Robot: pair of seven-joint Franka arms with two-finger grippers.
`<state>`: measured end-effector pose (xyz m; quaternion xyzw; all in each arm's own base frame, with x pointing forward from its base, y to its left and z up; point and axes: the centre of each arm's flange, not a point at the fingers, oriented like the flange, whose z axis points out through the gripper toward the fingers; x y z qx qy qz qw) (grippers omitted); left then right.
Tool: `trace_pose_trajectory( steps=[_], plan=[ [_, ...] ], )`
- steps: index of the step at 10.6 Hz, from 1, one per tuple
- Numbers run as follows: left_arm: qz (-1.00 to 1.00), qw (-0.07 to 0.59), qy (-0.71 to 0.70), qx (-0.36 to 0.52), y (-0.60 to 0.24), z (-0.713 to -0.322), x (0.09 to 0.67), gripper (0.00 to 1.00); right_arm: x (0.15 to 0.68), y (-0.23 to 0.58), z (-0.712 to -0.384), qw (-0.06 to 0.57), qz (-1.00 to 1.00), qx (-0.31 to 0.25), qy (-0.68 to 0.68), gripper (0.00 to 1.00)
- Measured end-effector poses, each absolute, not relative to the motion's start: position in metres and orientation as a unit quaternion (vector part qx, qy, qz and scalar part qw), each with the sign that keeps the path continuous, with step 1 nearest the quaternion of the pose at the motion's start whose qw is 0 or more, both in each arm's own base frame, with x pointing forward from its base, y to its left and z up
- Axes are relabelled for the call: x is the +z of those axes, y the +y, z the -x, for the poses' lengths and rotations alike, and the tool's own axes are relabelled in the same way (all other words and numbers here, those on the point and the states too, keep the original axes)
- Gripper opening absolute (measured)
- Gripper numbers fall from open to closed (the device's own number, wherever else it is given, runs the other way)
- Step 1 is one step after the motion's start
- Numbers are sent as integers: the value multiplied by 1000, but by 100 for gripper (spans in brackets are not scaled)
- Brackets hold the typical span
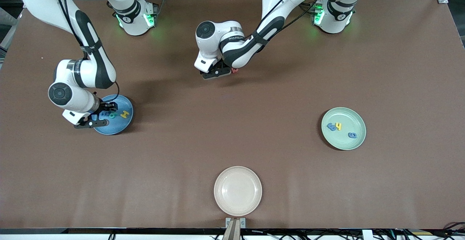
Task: Sort uppercase to blue plate, lowercase to green plate
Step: 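Open the right gripper over the blue plate while the left gripper reaches the w, then grasp the pink w with the left gripper while the right gripper reaches the o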
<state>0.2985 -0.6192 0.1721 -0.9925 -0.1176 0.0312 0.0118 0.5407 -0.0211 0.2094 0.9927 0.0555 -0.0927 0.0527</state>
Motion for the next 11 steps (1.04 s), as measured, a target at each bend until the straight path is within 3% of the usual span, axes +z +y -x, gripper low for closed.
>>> trace_pose_trajectory(
  steps=[4, 7, 8, 10, 11],
  plan=[
    [991, 15, -126, 33, -621, -290, 168, 97, 221, 56, -534, 46, -991, -126, 16, 69],
    [991, 6, -132, 32, -626, -282, 169, 89, 237, 90, -531, 40, -992, -120, -9, 67],
    [991, 6, -132, 33, -628, -278, 168, 84, 239, 104, -529, 40, -992, -119, -16, 59],
    [991, -1, -129, 32, -630, -273, 169, 68, 239, 135, -521, 32, -992, -121, -28, 56],
    [991, -3, -128, 31, -631, -273, 169, 66, 239, 151, -517, 29, -991, -122, -37, 56]
  ],
)
